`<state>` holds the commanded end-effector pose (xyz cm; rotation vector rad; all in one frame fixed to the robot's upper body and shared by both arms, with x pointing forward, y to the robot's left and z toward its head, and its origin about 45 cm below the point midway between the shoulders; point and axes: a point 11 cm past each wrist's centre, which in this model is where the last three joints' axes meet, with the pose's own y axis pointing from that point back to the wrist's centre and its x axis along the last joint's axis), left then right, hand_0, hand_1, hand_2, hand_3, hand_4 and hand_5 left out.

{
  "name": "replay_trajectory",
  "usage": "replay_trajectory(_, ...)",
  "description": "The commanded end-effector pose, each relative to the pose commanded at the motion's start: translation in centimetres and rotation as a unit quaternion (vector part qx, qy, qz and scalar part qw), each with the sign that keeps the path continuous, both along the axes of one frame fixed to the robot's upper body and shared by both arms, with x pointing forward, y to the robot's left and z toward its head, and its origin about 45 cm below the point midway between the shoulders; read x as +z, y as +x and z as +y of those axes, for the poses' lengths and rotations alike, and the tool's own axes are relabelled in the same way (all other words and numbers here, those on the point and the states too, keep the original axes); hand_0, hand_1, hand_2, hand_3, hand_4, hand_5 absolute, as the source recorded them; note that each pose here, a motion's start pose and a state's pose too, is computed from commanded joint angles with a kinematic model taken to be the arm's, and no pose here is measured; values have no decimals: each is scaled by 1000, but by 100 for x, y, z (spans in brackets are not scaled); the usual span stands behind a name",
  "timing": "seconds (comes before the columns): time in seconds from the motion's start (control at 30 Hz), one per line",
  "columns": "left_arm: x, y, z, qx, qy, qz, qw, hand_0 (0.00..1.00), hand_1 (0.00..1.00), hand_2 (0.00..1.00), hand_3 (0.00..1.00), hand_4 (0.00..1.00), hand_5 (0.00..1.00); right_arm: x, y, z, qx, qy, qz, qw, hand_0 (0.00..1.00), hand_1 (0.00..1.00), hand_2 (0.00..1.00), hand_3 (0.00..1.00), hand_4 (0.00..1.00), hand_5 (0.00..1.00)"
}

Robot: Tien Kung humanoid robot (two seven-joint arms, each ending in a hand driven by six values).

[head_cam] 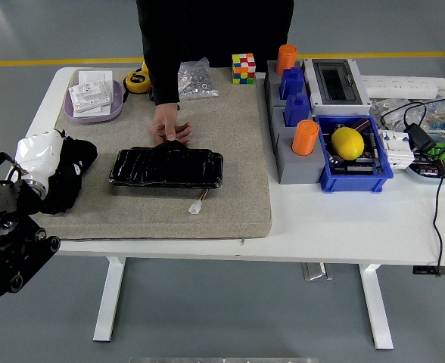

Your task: Pick the rag up,wipe the panel,place it on the desk

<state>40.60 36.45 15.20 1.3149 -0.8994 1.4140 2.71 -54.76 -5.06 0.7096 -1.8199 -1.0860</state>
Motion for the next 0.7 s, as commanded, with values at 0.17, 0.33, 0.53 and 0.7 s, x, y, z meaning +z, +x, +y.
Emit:
replay_trajectory(0.17,-38,-13,-24,0,-18,6,1000,272,255,470,419,393,2,0,15,3,2,-1,-1,1000,695,445,636,616,998,702)
replay_trajectory(0.33,-109,-33,-55,3,-44,25,999,272,255,470,419,393,2,2,14,-1,0,-1,-1,1000,695,445,636,616,998,702)
replay_trajectory(0.53,-101,-26,-54,6,-62,29,998,360,514,600,558,779,159,4,22,-3,0,-1,-3,1000,694,445,636,616,998,702)
replay_trajectory(0.7,-82,-20,-41,8,-70,29,997,403,638,734,638,896,282,5,37,-3,0,-1,-5,1000,694,445,636,616,998,702)
